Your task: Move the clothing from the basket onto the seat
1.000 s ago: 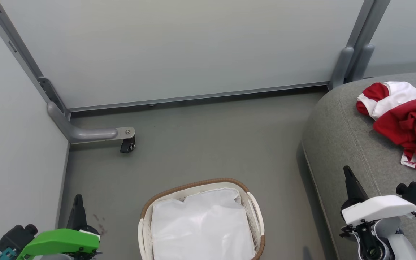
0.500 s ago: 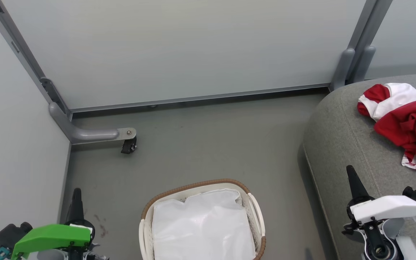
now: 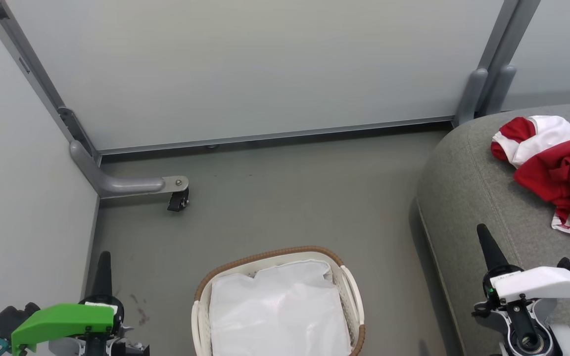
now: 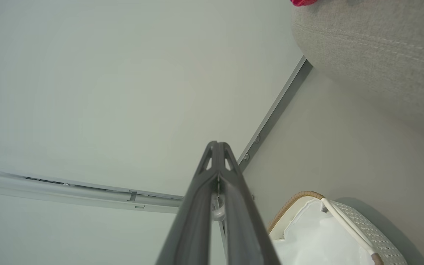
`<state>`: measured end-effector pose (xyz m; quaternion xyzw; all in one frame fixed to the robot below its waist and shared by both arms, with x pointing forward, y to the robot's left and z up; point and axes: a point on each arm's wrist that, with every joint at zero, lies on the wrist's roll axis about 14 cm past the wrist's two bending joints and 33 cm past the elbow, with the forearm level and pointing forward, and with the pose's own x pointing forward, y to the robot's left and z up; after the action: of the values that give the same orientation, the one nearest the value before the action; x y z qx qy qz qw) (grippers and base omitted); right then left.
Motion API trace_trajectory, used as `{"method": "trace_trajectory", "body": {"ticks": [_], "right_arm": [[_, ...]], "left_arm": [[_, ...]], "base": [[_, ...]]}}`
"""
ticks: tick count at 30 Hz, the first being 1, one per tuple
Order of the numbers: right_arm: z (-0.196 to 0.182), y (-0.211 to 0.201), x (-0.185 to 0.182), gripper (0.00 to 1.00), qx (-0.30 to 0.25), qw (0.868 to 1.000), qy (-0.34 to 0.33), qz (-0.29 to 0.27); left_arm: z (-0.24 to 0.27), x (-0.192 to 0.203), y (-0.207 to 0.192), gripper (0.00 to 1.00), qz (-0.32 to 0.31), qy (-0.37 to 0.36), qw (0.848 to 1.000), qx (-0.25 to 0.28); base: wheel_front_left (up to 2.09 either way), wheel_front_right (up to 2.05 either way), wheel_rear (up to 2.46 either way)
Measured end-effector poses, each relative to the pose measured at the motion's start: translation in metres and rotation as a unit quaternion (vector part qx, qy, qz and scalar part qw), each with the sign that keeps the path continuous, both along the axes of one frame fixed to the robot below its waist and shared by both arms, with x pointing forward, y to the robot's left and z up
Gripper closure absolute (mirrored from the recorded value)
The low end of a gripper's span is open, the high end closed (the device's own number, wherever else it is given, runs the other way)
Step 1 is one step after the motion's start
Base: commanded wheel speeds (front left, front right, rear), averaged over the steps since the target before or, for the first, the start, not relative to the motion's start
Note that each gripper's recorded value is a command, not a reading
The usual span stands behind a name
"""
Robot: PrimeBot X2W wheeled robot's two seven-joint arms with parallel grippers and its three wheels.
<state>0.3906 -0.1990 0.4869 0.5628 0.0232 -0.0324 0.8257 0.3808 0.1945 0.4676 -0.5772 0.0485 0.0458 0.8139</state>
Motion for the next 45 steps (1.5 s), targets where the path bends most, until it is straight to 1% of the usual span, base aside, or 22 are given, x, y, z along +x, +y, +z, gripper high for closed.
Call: {"method": "trace_trajectory", "body": {"ticks": [20,45], "right_arm": [[0.008,0.000,0.000,1.00,0.089,0.996,-0.015,0.002],[0.020,0.000,-0.001,1.00,0.181,0.983,-0.038,0.007]], "left_arm": [[0.014,0.003,0.001,1.00,0.004,-0.023,0.996,-0.081],[0.033,0.006,0.004,1.00,0.002,-0.056,0.985,-0.162]], "base": [[0.00,0.00,0.00],[0.00,0.00,0.00]]}}
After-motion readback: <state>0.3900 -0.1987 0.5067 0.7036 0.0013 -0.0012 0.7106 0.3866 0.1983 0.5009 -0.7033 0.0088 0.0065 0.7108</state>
